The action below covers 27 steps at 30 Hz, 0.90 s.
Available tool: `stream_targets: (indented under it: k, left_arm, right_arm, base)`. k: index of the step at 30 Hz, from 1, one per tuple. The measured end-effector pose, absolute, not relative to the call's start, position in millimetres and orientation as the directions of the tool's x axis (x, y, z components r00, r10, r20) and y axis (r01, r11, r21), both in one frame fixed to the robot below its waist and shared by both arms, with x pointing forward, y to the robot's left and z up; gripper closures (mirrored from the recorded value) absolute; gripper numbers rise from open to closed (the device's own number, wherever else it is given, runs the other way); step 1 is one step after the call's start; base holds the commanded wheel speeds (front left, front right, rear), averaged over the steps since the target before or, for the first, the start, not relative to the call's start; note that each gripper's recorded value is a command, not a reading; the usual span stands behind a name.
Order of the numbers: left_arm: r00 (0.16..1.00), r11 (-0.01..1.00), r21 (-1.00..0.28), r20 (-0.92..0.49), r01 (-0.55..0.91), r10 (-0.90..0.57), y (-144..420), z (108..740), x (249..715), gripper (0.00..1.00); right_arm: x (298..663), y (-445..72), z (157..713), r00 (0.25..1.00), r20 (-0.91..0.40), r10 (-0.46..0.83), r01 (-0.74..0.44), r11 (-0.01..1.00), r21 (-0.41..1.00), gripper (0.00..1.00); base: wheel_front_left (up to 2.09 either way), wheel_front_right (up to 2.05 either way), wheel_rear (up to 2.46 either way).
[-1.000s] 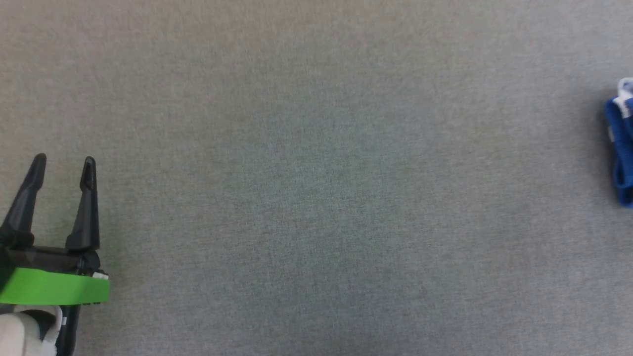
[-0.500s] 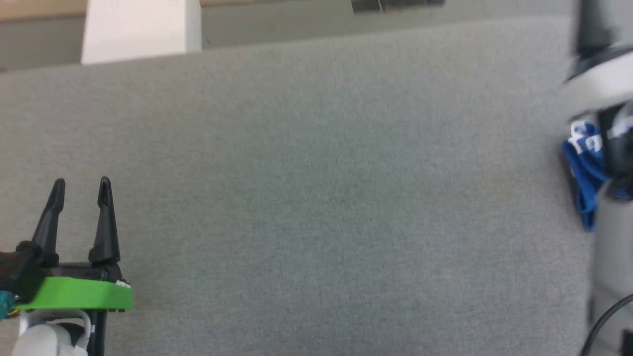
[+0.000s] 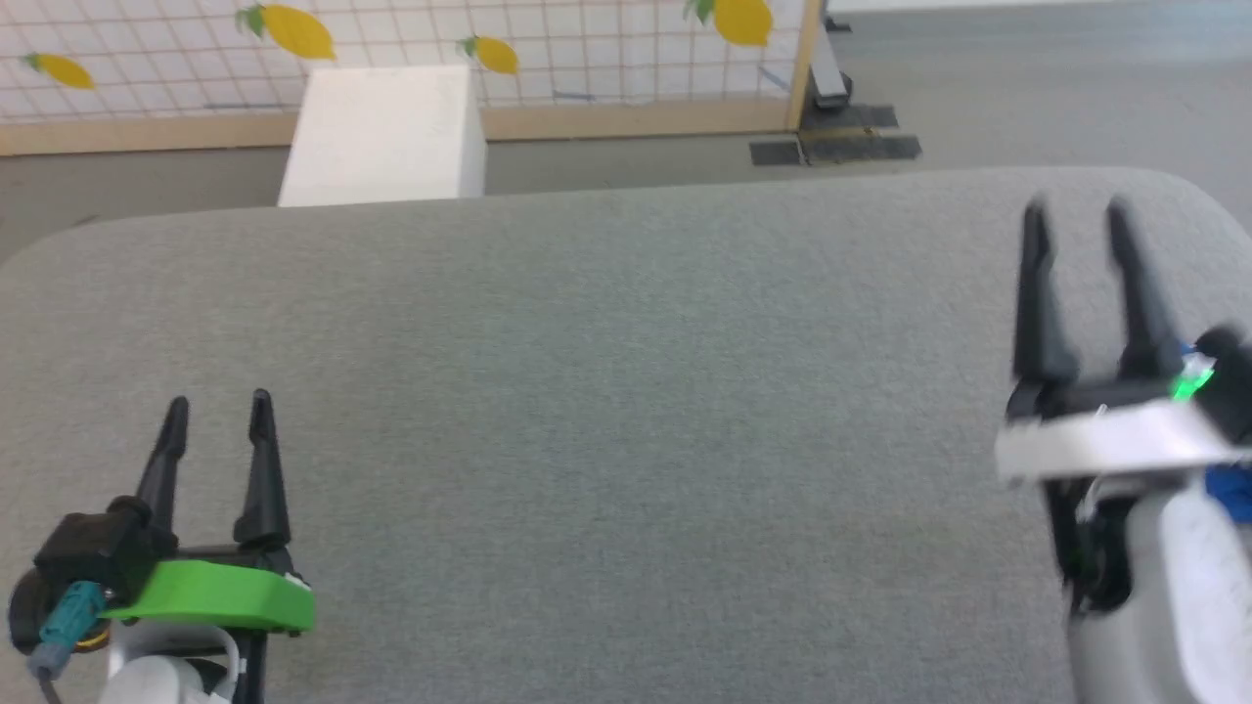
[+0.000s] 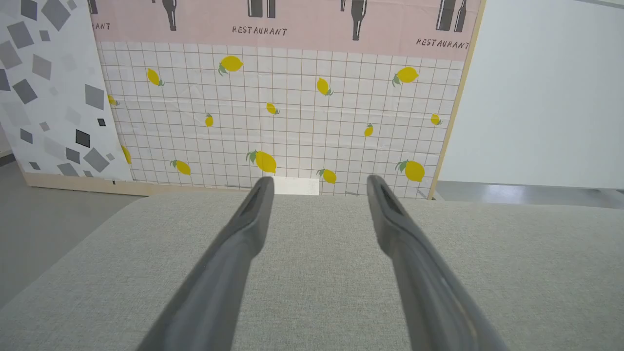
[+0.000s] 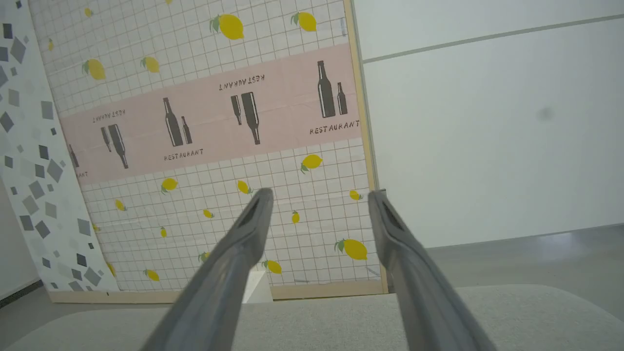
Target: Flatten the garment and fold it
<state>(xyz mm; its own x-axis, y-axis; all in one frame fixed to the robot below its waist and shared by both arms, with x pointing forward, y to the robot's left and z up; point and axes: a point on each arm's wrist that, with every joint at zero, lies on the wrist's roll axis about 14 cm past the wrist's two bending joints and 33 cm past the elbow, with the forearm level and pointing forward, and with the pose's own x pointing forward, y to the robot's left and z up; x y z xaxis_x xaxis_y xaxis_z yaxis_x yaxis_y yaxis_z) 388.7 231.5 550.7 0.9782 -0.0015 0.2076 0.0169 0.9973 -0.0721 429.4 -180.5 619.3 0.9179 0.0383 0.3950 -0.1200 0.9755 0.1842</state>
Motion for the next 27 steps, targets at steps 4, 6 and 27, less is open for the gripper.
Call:
stream_targets:
  k: [4,6,27]
  left_arm:
    - [0.982,0.995,-0.100,0.188,-0.019,0.038,237.6,543.7,375.6,0.00]
    - [0.983,0.994,-0.109,0.174,-0.031,0.050,239.7,539.2,371.5,0.00]
    - [0.987,0.996,-0.050,0.140,-0.070,0.076,235.6,528.0,353.9,0.00]
  right_arm:
    - [419.2,-159.0,582.9,0.947,0.308,0.089,-0.161,0.963,0.218,0.00]
    - [414.7,-153.7,574.9,0.952,0.289,0.104,-0.171,0.961,0.219,0.00]
    - [369.8,-139.9,511.4,0.980,0.104,0.170,-0.184,0.972,0.146,0.00]
  base:
    - [0.00,0.00,0.00]
    - [0.00,0.00,0.00]
    - [0.00,0.00,0.00]
